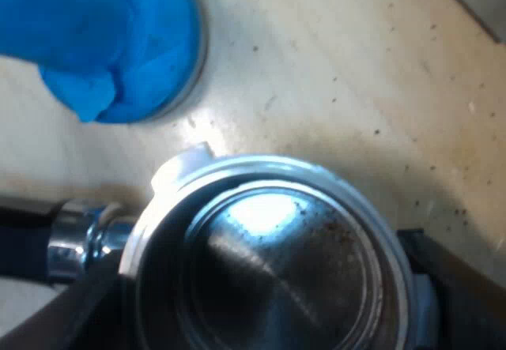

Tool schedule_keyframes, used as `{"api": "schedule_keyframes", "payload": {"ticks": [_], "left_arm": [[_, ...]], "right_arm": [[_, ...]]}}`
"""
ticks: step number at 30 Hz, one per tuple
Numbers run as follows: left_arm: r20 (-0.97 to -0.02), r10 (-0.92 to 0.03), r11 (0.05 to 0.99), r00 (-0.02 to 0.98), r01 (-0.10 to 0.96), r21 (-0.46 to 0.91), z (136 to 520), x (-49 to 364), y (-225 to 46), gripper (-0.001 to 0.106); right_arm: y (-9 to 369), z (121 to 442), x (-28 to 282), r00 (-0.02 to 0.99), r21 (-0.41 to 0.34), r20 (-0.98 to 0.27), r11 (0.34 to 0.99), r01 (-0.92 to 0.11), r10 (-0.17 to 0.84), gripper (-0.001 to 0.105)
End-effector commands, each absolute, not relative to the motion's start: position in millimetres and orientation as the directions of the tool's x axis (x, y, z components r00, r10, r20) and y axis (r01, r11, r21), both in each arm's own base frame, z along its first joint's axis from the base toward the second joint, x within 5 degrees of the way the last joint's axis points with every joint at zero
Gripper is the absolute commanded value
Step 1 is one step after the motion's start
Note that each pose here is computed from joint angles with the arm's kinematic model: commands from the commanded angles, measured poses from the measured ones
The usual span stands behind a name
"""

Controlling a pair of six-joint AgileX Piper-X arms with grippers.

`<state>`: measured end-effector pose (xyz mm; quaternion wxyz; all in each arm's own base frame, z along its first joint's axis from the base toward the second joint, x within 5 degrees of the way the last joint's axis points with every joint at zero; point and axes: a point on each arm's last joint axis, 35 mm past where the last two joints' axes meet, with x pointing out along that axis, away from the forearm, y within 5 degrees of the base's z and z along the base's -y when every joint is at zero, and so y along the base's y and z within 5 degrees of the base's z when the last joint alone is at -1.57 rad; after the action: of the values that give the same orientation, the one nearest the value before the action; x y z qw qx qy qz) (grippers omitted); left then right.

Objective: Put the handle in the coffee machine

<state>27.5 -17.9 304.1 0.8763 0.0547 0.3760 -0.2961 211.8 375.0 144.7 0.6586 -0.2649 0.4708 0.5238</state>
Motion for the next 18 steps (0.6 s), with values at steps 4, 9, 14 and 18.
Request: {"api": "schedule_keyframes", "payload": {"ticks": [4, 9, 14, 18], "left_arm": [[-0.688, -0.483, 0.819, 0.541, 0.557, -0.137, 304, 27, -18, 0.069], [-0.688, -0.483, 0.815, 0.541, 0.564, -0.129, 304, 27, -18, 0.069], [-0.688, -0.483, 0.806, 0.541, 0.582, -0.108, 304, 27, -18, 0.069], [-0.688, -0.483, 0.800, 0.541, 0.592, -0.097, 304, 27, -18, 0.069]], "right_arm": [[376, 144, 211, -0.012, 0.154, -0.898, 0.288, -0.945, 0.441, 0.036], [375, 146, 211, -0.012, 0.155, -0.898, 0.290, -0.944, 0.440, 0.000], [373, 159, 211, 0.036, 0.134, -0.898, 0.350, -0.927, 0.439, 0.000], [370, 169, 212, 0.087, 0.099, -0.900, 0.394, -0.914, 0.427, 0.000]]}}
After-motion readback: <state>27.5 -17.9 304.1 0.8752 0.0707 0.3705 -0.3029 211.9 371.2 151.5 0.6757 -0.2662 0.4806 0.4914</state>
